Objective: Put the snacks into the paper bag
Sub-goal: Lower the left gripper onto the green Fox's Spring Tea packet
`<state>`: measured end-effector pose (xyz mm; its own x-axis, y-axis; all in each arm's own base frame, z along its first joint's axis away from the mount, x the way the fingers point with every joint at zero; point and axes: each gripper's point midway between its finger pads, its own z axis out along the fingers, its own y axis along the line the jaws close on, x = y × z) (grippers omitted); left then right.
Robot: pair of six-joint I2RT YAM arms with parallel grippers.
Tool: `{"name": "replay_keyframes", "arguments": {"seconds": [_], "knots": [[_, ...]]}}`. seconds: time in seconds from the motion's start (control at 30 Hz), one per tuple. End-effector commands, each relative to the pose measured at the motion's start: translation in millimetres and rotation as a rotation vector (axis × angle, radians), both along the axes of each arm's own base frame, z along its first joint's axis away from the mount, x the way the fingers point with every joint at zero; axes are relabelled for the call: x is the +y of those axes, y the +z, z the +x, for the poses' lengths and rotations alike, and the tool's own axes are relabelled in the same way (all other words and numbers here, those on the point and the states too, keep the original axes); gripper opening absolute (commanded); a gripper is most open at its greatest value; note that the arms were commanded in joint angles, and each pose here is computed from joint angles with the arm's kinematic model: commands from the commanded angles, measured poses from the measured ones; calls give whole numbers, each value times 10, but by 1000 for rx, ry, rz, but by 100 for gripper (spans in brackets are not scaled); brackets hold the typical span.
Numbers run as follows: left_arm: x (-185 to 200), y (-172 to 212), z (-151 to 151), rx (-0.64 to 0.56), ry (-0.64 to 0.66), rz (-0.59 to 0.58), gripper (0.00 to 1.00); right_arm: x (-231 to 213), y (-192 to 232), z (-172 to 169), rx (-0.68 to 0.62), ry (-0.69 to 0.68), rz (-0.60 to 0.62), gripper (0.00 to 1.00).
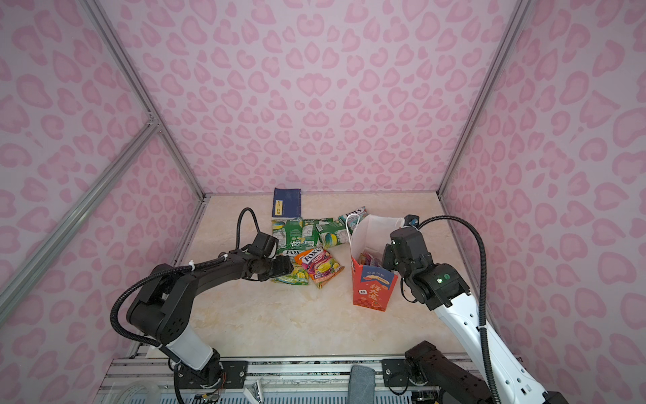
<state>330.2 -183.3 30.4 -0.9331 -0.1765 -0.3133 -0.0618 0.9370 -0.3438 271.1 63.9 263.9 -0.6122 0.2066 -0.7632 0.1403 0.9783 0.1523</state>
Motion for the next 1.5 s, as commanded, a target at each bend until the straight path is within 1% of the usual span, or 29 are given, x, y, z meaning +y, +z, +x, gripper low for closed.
{"name": "replay_keyframes", "arguments": {"seconds": [0.0,0.13,0.27,0.4,0.47,0.53,0.57,0.63,0.7,0.77,0.97,1.17,1.33,1.47], "knots": [[7,-34,-8,6,-10,30,75,-4,-28,-8,8,8,-7,0],[-21,-32,-13,9,-9,28,66,-11,-26,-20,7,9,-3,0],[-52,46,-26,6,-14,12,53,-21,-33,-39,9,11,-2,0],[-67,157,-25,-12,-9,-6,46,-21,-27,-52,5,14,4,0],[-73,218,-20,-20,-5,-14,40,-14,-32,-60,7,18,8,0],[-64,271,-20,-27,6,-22,37,-9,-24,-67,5,21,12,0],[-59,308,-16,-36,10,-25,31,-10,-23,-72,6,21,13,0],[-16,352,-5,-53,21,-8,24,-15,-15,-80,3,22,12,0],[45,380,-6,-58,35,18,20,-16,-20,-89,3,22,14,0],[63,447,-15,-71,37,13,16,-18,-11,-94,2,23,14,0],[153,753,-55,-130,54,13,13,-23,4,-105,-3,25,14,0],[353,1060,-89,-211,86,74,13,-6,37,-93,-7,34,15,0],[417,1202,-130,-237,89,85,12,-6,63,-90,-12,36,14,0],[409,1267,-148,-250,83,72,12,-3,56,-94,-11,39,14,0]]}}
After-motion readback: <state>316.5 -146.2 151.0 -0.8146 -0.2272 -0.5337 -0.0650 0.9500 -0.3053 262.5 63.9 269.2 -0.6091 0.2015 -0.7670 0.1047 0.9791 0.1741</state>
